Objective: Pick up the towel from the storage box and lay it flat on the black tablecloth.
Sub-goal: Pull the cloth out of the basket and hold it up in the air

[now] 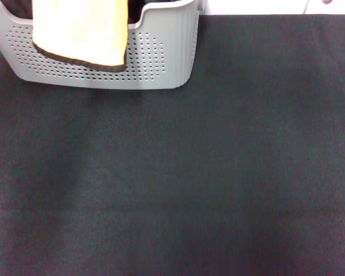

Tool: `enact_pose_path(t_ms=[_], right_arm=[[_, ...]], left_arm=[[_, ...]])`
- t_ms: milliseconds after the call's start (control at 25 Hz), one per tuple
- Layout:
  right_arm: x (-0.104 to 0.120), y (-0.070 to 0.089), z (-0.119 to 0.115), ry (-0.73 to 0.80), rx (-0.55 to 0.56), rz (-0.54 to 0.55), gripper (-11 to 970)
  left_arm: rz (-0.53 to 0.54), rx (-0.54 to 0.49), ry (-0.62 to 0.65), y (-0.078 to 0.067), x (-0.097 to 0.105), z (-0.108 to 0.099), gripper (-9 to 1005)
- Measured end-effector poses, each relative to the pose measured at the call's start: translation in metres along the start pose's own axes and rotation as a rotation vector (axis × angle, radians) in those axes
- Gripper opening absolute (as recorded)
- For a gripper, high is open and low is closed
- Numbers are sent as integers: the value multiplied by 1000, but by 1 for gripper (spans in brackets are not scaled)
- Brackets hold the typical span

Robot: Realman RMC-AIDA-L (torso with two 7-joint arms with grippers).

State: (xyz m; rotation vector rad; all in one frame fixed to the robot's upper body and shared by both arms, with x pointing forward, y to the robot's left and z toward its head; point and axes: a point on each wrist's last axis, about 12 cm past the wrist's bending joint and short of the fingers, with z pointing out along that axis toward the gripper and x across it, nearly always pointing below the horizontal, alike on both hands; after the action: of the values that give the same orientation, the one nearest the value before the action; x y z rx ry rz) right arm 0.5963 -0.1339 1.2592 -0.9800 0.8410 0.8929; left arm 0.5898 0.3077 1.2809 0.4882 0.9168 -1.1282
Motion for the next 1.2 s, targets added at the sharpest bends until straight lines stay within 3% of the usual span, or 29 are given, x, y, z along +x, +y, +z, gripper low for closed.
enact_pose_path(t_ms=[240,680,960,1200], right_arm=[[0,8,-15,-9,4,26,768],[6,20,-20,-19,-10,80,768],[12,30,-11,-56,-12,81,768],[9,26,0,-112,69,21,768]], left_arm=[[-28,7,-10,0,5,1,15],[-107,36,-52,0,19,4,15],[-133,46,-78,-2,32,5,15],[-153,56,-101,-5,40,8,15]])
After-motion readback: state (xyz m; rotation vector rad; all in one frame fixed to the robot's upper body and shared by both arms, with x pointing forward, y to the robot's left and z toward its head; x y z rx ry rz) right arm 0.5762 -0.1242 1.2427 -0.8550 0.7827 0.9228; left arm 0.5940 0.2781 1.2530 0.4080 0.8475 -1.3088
